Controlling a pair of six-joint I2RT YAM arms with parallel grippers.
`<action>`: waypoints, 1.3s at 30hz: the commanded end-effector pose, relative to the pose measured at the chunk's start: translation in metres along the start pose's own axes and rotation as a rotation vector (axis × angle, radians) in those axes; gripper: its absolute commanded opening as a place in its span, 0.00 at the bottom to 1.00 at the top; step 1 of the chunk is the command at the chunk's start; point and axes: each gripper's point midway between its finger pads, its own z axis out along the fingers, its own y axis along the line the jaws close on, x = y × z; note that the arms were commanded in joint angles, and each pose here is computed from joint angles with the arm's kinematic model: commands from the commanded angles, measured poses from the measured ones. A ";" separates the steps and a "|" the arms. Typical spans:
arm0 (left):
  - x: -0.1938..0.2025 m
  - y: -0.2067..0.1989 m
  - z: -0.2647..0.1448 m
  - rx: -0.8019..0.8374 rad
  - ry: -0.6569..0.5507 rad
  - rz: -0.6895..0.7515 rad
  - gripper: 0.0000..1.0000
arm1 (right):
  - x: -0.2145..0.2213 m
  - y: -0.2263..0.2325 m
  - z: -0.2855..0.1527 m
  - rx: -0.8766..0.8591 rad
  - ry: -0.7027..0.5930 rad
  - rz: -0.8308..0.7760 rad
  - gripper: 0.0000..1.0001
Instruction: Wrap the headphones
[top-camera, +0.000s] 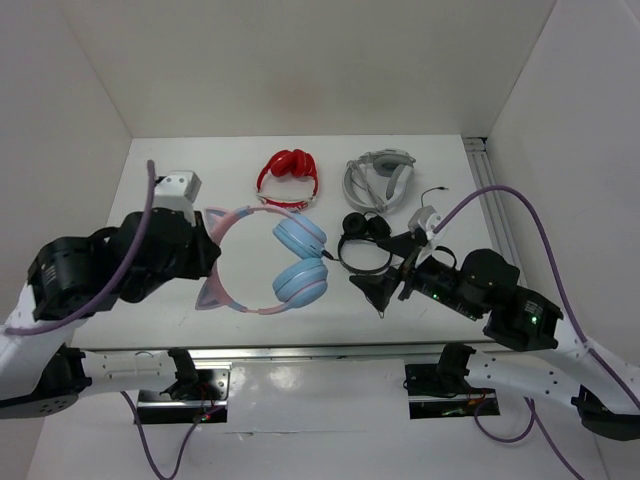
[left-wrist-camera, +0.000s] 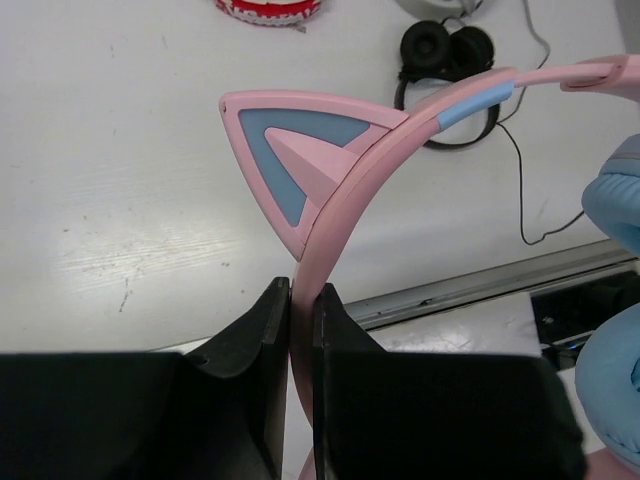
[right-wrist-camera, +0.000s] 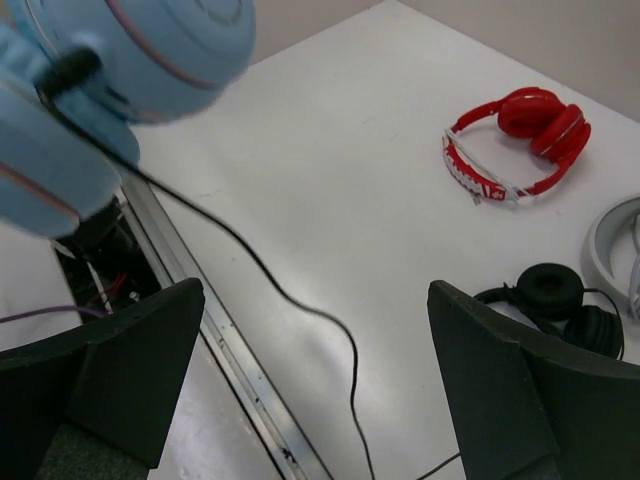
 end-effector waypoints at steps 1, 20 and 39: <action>-0.017 -0.016 0.000 0.031 -0.030 -0.029 0.00 | -0.024 -0.006 0.021 0.042 -0.122 -0.034 1.00; -0.071 -0.040 -0.070 0.363 -0.196 -0.239 0.00 | 0.047 -0.023 0.058 0.135 -0.108 0.087 0.48; -0.101 0.034 -0.046 -0.093 -0.434 -0.458 0.00 | 0.122 -0.037 0.067 0.223 0.016 0.187 0.00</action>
